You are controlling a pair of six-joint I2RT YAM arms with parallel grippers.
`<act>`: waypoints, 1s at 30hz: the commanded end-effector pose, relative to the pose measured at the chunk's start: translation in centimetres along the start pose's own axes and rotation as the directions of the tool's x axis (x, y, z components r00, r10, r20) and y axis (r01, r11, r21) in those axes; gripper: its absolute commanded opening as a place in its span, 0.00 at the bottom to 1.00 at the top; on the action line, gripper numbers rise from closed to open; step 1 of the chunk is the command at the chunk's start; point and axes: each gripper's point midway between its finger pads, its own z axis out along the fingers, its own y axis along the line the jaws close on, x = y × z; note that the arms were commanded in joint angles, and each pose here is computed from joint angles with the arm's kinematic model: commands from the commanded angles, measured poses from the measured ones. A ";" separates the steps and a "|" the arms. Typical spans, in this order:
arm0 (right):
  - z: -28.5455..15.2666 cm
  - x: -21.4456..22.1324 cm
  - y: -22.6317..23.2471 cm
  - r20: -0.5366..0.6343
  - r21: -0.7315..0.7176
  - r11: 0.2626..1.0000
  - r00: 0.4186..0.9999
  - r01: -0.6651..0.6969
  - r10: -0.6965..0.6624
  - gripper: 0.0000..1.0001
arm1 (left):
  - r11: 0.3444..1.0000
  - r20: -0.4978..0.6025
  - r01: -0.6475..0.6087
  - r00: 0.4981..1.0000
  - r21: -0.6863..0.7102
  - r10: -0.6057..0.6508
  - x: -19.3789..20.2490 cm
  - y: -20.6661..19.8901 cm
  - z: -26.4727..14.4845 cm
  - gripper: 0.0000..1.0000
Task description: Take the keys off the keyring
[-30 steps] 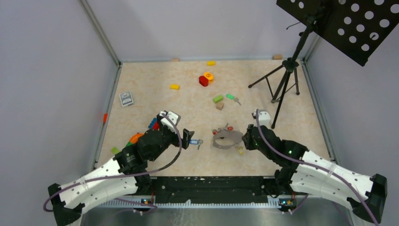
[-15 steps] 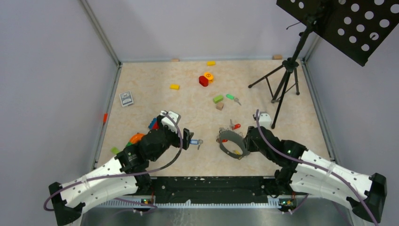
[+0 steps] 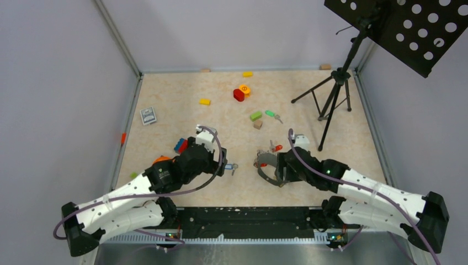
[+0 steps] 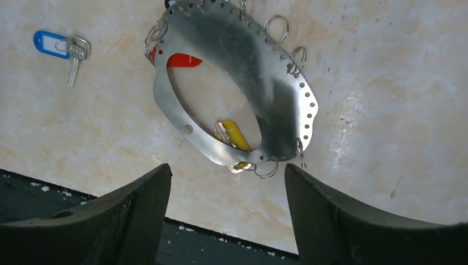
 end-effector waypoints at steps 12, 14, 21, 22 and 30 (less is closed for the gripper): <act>-0.4 -2.1 1.1 0.019 0.011 1.000 1.000 0.009 -0.009 0.77 | 0.967 0.055 0.233 0.972 -0.102 -0.229 -2.2 1.8 -2.9 0.99; -0.7 -3.2 0.8 0.099 -0.004 1.000 0.995 -0.024 0.024 0.85 | 0.967 0.105 0.239 0.968 -0.085 -0.230 -2.3 2.4 -3.3 0.99; -3.4 -8.0 -1.1 0.410 -0.033 0.997 0.909 -0.070 0.077 0.91 | 0.967 0.332 0.250 0.916 -0.035 -0.225 -4.0 4.7 -5.6 0.99; -3.9 -8.6 -1.5 0.450 -0.032 0.997 0.890 -0.070 0.076 0.92 | 0.968 0.346 0.251 0.910 -0.023 -0.228 -4.1 4.8 -5.9 0.99; -7.1 -11.1 -2.9 0.635 -0.044 0.999 0.772 0.024 0.009 0.93 | 0.960 0.359 0.275 0.902 -0.044 -0.242 -3.8 5.6 -6.3 0.99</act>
